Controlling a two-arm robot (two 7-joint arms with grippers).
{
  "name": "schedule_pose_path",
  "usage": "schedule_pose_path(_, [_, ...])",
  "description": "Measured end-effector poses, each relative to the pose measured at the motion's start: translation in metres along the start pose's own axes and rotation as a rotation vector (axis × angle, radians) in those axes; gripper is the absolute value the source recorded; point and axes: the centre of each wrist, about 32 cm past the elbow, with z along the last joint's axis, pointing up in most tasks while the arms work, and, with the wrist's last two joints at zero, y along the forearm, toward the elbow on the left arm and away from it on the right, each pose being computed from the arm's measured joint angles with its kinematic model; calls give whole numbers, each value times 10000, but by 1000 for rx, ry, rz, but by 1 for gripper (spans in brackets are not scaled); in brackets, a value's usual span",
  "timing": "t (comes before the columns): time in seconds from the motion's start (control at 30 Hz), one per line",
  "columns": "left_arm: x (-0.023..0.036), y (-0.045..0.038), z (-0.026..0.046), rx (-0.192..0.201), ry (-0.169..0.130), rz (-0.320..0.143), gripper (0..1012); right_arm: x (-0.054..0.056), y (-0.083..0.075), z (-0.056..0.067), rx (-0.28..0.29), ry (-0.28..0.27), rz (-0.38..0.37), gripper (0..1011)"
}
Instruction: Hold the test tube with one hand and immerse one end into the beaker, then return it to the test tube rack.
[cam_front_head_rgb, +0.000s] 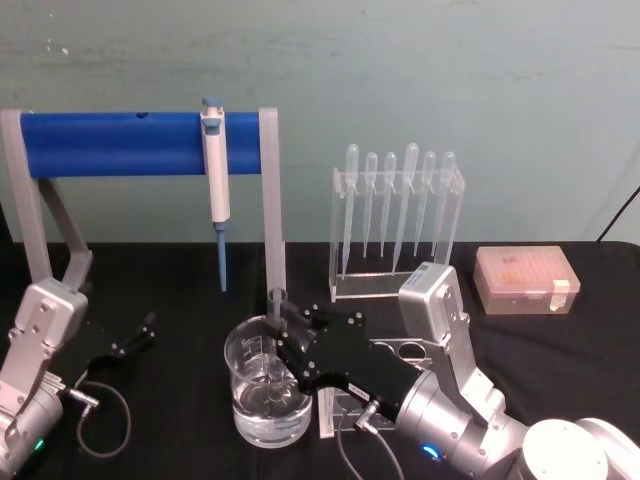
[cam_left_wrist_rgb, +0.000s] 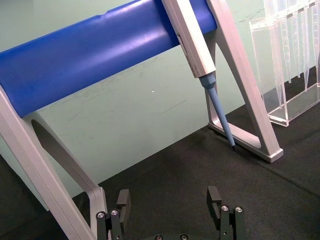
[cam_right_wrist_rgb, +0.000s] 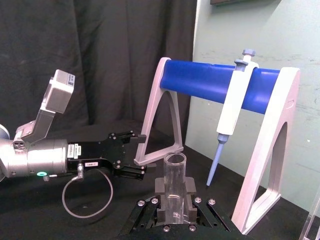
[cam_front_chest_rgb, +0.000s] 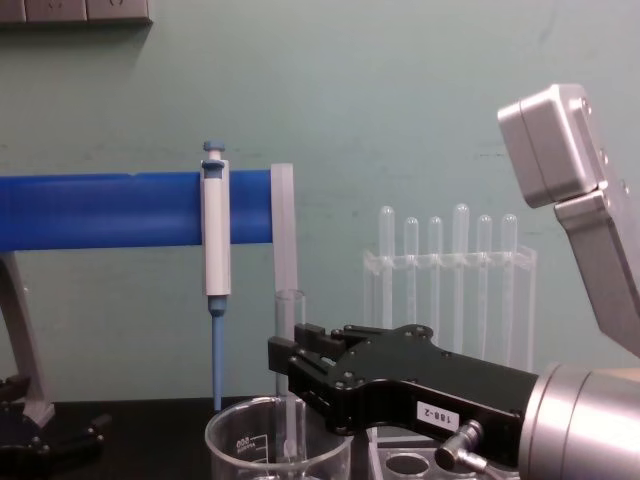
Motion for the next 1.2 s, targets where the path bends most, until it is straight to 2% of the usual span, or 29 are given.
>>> schedule_pose_path(1.2, [0, 0, 0, 0, 0, 0, 1000, 0, 0, 0, 0, 0, 0, 225])
